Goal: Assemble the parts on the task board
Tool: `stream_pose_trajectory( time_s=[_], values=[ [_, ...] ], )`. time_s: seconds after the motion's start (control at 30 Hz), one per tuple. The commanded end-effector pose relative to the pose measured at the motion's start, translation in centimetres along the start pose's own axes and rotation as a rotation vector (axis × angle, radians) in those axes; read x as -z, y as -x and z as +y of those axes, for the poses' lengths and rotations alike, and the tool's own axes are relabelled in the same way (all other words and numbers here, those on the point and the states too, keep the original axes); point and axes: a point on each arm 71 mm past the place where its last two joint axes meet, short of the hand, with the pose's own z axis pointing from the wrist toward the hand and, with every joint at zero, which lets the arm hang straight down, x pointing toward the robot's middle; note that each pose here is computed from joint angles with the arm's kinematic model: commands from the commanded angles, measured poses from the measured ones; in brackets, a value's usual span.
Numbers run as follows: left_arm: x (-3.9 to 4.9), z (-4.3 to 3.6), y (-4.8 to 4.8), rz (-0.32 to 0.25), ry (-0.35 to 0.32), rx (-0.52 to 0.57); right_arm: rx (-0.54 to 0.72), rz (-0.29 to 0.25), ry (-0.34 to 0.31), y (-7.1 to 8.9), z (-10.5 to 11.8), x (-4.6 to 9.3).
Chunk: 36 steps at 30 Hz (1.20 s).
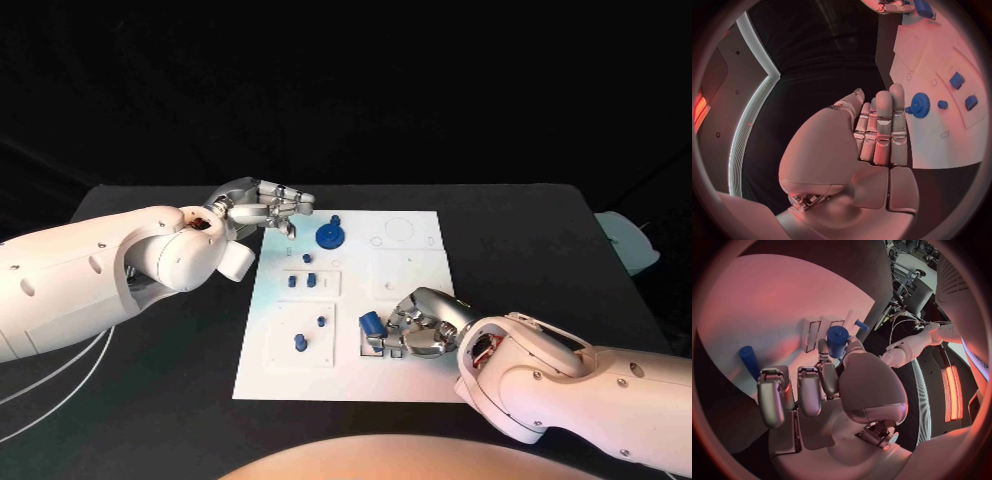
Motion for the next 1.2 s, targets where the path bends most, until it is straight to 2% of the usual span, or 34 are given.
stream_pose_trajectory(
  time_s=[0.03, 0.53, 0.8, 0.93, 1.2],
  values=[
    [0.01, -0.02, -0.18, 0.023, 0.002, 0.006, -0.001, 0.005, 0.001, -0.1, 0.0, 0.0],
    [0.13, 0.02, -0.04, 0.027, 0.005, 0.006, -0.011, -0.014, 0.015, 0.1, 0.1, 0.1],
    [0.18, 0.02, 0.02, 0.025, 0.005, 0.006, -0.002, -0.026, 0.033, 0.5, -0.1, 0.6],
    [0.21, 0.01, 0.11, 0.020, 0.004, 0.005, 0.008, -0.042, 0.029, 1.1, -0.7, 1.2],
    [0.27, 0.02, 0.24, 0.013, 0.003, 0.005, 0.075, -0.090, -0.018, 4.1, -3.7, 2.7]
  ],
)
